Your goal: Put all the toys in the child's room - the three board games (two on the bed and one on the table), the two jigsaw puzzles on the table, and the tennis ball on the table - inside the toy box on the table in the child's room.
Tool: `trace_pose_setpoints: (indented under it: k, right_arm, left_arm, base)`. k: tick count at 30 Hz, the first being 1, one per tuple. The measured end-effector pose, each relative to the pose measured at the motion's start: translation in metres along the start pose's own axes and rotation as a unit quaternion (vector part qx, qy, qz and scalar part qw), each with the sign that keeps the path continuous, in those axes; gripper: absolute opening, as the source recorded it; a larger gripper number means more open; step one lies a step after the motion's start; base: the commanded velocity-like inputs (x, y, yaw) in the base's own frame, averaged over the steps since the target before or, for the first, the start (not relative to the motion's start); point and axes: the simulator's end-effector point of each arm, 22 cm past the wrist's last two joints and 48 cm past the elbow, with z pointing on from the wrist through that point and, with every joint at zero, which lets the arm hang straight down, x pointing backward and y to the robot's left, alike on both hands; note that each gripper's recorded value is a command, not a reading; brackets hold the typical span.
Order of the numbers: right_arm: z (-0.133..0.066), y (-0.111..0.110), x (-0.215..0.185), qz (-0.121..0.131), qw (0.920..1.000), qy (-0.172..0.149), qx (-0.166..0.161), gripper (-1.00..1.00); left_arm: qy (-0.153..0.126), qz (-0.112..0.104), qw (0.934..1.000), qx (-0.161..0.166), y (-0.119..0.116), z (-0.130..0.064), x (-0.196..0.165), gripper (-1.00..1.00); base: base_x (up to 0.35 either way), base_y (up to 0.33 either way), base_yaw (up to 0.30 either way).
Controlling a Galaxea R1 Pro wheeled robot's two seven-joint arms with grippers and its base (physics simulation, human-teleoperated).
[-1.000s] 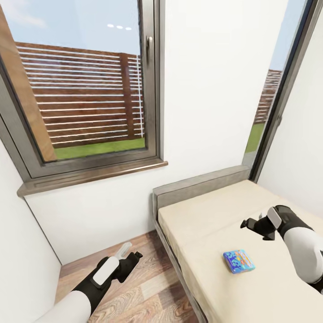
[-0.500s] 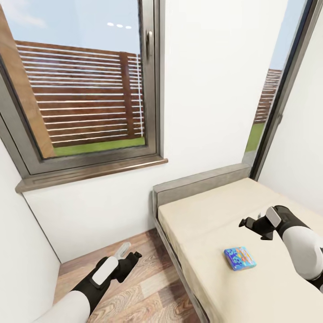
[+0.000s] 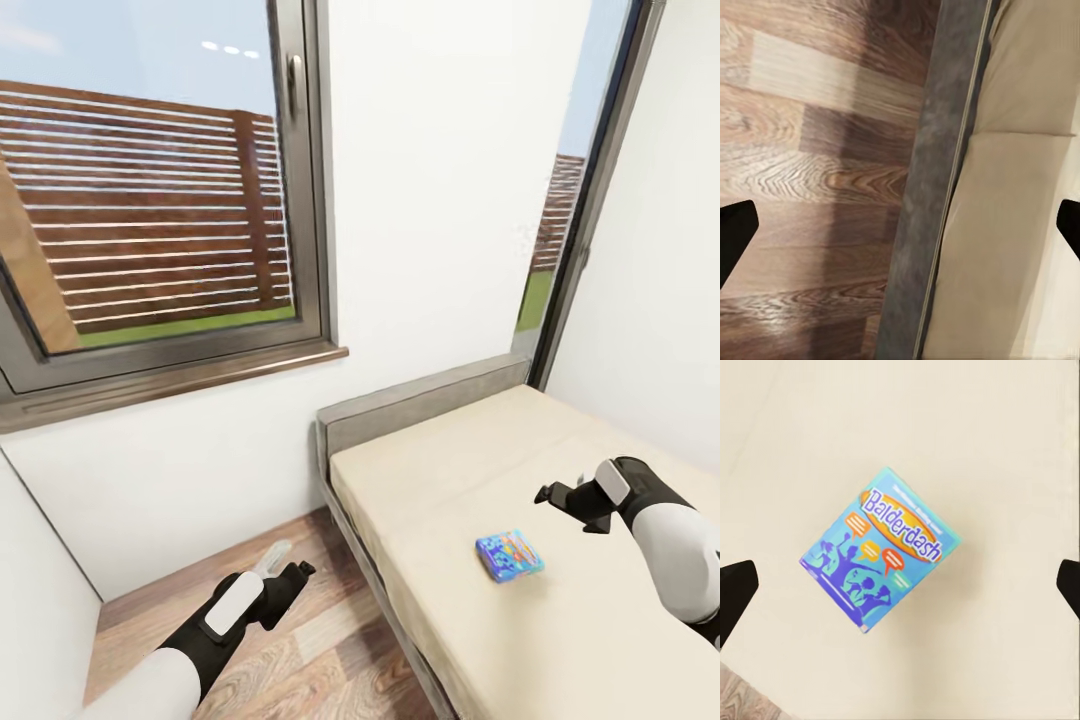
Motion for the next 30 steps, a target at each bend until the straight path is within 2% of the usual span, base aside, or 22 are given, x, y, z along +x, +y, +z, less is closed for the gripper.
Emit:
trace_pose_setpoints:
  k: [10,19,30]
  right_arm:
    - [0.016,-0.003,0.009,0.000,1.0000,0.000,-0.003,1.00]
    - [0.032,-0.005,0.018,-0.001,1.0000,0.001,-0.008,1.00]
    - [0.051,0.000,0.030,-0.002,0.9995,0.001,-0.032,1.00]
  left_arm:
    - [0.000,0.000,1.0000,0.000,0.011,0.015,0.005,1.00]
    - [0.000,0.000,1.0000,0.000,0.022,0.028,0.010,1.00]
    - [0.000,0.000,1.0000,0.000,0.035,0.045,0.016,1.00]
  base:
    - [0.000,0.000,-0.160]
    - [0.000,0.000,-0.037]
    - [0.000,0.000,-0.009]
